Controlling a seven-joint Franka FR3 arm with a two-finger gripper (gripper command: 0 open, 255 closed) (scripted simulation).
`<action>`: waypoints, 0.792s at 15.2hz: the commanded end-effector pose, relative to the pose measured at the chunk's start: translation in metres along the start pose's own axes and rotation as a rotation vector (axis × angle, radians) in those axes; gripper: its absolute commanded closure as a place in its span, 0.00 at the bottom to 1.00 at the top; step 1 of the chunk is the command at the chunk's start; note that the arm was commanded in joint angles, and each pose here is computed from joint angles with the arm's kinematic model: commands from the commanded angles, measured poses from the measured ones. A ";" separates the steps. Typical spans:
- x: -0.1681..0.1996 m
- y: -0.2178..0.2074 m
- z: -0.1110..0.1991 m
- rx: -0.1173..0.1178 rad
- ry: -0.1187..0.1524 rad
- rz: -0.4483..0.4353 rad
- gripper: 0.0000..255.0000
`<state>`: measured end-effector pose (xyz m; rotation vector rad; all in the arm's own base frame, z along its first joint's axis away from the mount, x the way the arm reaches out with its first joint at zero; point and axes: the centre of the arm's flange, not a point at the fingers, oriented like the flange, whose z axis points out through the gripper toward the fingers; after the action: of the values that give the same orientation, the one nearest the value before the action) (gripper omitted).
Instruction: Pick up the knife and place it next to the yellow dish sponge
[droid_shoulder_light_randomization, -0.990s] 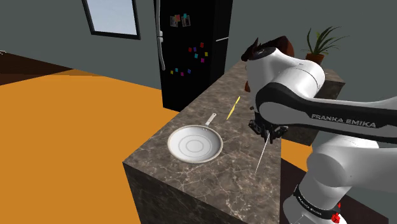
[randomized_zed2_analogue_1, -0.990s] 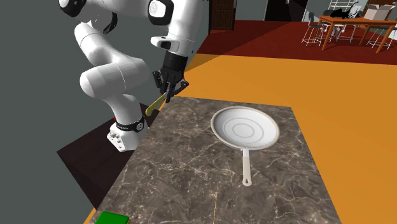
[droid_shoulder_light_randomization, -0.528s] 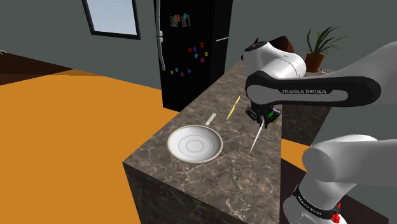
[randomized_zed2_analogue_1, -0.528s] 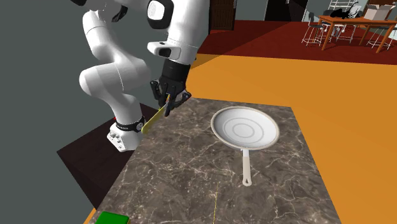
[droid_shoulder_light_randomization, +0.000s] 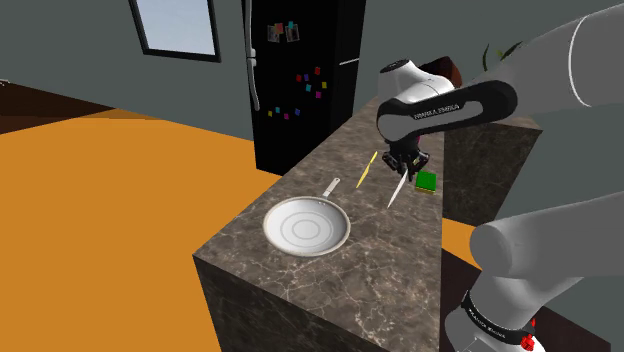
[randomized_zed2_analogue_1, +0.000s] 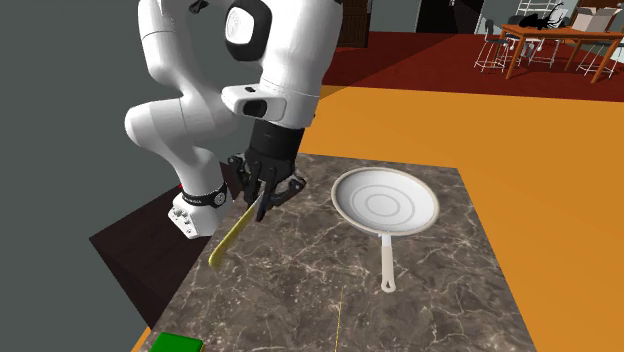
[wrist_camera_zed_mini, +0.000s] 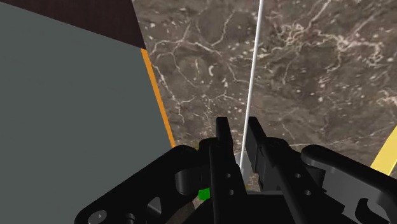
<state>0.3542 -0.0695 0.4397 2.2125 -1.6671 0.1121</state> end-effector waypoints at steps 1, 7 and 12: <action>0.024 -0.011 0.005 0.000 0.000 0.000 1.00; 0.081 -0.039 0.020 0.000 0.000 0.000 1.00; 0.073 -0.045 0.044 0.000 0.000 0.000 1.00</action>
<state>0.4116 -0.1412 0.4135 2.2125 -1.6667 0.1120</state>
